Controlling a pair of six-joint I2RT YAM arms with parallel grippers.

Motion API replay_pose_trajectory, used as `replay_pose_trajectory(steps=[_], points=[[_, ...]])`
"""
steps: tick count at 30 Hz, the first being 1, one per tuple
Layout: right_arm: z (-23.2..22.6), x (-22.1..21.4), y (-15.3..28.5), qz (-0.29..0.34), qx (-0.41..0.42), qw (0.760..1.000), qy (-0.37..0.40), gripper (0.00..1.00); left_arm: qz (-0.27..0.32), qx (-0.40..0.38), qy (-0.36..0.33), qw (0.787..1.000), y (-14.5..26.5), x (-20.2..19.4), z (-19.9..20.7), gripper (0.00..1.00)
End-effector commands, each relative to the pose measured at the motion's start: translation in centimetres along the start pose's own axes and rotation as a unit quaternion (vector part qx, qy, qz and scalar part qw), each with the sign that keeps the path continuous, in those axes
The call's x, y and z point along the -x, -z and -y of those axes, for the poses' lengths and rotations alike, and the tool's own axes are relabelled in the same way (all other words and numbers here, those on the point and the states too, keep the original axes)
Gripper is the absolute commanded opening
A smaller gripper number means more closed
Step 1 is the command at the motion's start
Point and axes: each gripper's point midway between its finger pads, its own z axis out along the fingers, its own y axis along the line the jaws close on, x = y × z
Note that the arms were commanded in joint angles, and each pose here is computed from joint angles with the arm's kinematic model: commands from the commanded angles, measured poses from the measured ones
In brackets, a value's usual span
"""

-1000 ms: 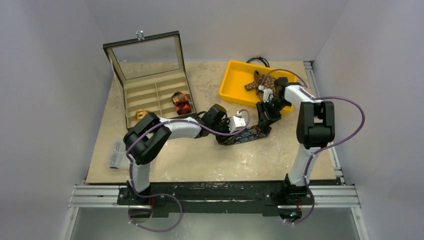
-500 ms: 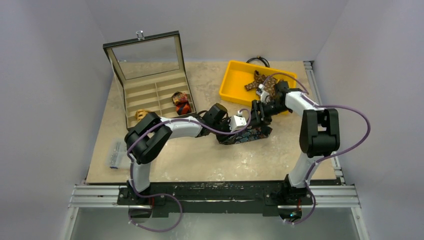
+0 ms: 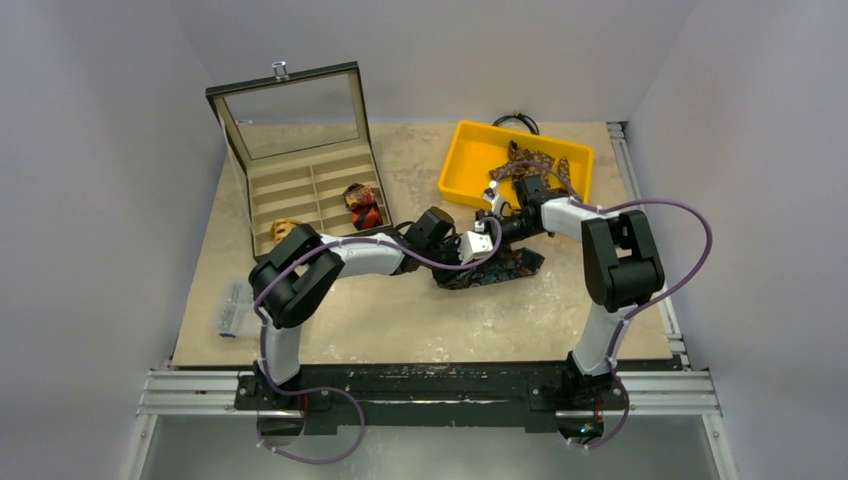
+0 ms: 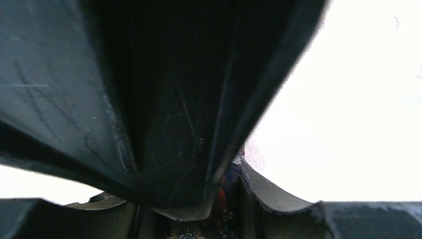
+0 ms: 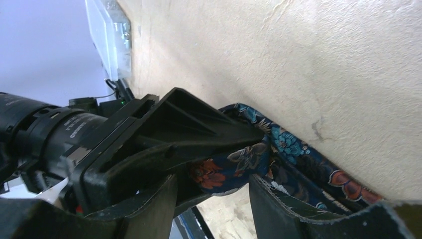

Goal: Roll the ties
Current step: Roll the tie at the center of the board.

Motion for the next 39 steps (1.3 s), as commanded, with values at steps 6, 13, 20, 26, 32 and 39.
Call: replay_pose_trajectory(steps=[6,13,20,26,32,39], points=[[1.4,-1.5,-1.2,-0.008,0.002,1.000,-0.013,0.42,-0.123,-0.015,0.047,0.991,-0.4,-8.3,1.6,0.32],[2.5,-1.3,-1.7,-0.016,-0.009,1.000,-0.017,0.30,-0.120,-0.016,0.044,0.992,-0.4,-8.2,1.6,0.34],[1.6,-0.9,-1.9,-0.007,0.016,1.000,-0.023,0.22,-0.121,-0.016,0.045,0.992,-0.5,-8.2,1.6,0.35],[4.9,-2.4,-1.6,-0.043,-0.046,0.998,-0.030,0.00,-0.103,-0.010,0.057,0.993,-0.4,-7.2,1.3,0.55],[7.2,-3.0,-1.0,-0.066,-0.091,0.994,-0.020,0.00,0.002,-0.026,0.037,0.999,0.8,-2.1,1.4,0.68],[8.5,-2.9,-0.6,-0.064,-0.130,0.989,-0.006,0.00,0.055,-0.037,0.017,0.998,1.2,0.3,1.1,0.68]])
